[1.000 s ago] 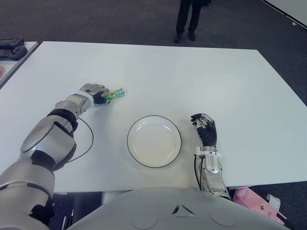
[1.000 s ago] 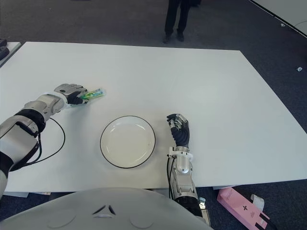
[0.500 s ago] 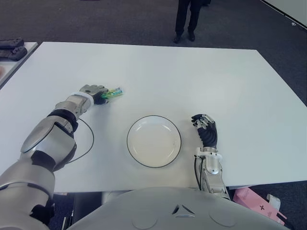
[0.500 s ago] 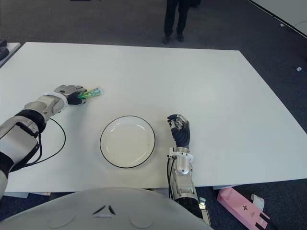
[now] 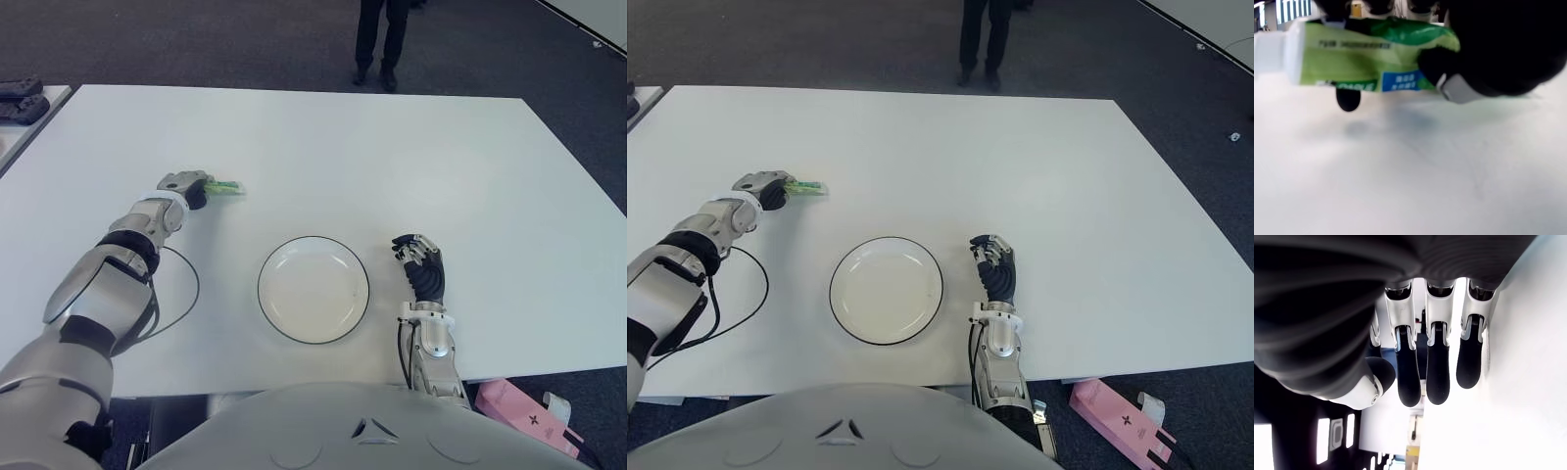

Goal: Put the toothpaste on the table into the plate.

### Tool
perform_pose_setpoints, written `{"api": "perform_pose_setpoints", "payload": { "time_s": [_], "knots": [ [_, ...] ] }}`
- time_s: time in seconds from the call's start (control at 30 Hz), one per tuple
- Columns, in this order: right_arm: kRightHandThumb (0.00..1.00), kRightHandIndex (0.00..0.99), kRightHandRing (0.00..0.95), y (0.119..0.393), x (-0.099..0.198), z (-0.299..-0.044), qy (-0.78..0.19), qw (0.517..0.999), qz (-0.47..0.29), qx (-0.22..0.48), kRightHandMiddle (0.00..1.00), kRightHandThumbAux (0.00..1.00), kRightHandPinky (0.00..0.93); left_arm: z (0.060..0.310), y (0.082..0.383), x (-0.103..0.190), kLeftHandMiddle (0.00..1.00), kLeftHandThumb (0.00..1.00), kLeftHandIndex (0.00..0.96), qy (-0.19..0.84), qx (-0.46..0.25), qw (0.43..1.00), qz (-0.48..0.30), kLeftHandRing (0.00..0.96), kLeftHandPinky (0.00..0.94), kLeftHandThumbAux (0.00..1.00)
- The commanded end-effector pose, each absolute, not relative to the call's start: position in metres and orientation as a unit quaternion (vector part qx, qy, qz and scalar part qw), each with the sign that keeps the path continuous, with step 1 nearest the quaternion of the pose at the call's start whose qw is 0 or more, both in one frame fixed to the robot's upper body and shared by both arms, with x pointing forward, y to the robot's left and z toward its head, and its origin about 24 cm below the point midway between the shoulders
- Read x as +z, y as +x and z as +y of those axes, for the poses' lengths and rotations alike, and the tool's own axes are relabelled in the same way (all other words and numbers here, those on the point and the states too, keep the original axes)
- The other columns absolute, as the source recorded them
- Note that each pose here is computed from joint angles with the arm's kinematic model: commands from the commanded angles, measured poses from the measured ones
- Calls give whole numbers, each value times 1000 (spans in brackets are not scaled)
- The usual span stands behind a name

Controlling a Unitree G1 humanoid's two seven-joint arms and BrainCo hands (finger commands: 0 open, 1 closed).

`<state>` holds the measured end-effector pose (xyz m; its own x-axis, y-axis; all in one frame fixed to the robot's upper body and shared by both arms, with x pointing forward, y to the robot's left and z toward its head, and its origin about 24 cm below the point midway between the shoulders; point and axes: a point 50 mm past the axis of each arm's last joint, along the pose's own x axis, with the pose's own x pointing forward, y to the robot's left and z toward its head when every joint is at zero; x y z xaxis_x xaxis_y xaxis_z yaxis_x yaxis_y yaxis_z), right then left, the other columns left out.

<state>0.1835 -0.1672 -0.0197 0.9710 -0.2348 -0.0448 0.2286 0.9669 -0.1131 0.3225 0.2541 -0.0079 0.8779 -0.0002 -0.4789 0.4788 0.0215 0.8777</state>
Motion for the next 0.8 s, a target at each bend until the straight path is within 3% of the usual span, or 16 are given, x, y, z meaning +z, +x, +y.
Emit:
{"api": "perform_pose_setpoints", "payload": {
  "time_s": [0.03, 0.8],
  "knots": [
    [711, 428, 456, 180, -26, -166, -50, 991, 51, -116, 473, 726, 454, 246, 291, -48, 562, 840, 411, 649, -233, 685, 235, 693, 692, 668],
    [711, 427, 460, 181, -28, -169, -59, 990, 56, -115, 475, 728, 453, 248, 289, -49, 595, 842, 419, 592, -195, 737, 263, 728, 722, 672]
  ]
}}
